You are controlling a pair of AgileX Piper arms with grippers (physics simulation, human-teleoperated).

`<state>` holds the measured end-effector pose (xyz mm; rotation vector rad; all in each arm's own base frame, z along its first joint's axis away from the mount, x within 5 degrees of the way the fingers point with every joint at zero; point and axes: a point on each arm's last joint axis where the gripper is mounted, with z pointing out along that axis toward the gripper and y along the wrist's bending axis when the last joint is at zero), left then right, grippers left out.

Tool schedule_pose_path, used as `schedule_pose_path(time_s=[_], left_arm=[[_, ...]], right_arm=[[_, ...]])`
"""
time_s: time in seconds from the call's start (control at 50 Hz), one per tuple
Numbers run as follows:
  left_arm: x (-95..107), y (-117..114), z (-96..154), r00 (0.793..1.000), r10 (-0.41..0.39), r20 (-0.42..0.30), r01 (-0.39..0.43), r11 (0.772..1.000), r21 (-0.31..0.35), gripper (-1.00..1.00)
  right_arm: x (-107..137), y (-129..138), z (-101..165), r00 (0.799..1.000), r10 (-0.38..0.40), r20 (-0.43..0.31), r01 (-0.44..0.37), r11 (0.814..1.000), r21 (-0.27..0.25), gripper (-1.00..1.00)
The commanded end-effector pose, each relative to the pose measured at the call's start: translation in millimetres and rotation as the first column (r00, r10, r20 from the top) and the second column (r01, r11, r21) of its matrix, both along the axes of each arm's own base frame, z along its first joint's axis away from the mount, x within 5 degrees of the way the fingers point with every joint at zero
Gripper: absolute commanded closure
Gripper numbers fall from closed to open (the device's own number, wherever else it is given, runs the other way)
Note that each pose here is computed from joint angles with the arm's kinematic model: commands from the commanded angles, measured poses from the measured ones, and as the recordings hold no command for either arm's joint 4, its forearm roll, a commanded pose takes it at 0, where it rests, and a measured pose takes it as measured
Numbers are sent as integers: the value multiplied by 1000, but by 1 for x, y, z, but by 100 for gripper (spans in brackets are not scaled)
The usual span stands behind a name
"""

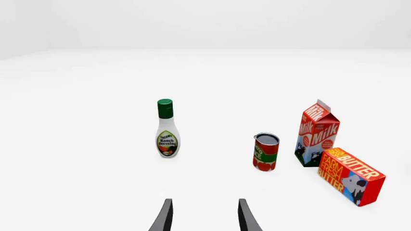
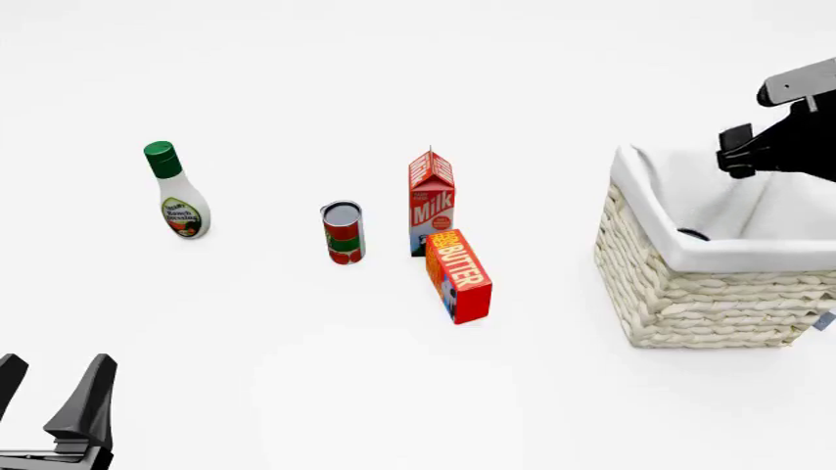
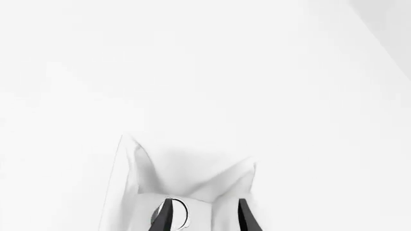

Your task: Pick the alphabet soup and place it in the basket.

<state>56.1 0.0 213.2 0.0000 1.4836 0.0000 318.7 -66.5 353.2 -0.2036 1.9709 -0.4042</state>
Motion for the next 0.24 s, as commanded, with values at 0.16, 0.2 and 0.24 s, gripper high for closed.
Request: schedule_pose_path(time_s=[0.16,0.2,0.24], left_arm=[[0,0,0,1000,0,0,0,1000,0,-100],[0,0,0,1000,0,0,0,1000,0,-100],[0,0,0,1000,0,0,0,1000,0,-100]], right_arm=[[-121,38,106,954,24,297,-43,998,55,-100],[-136,41,109,943,29,331,-49,997,52,-100],[-164,51,116,920,51,389,-87,993,76,-100]])
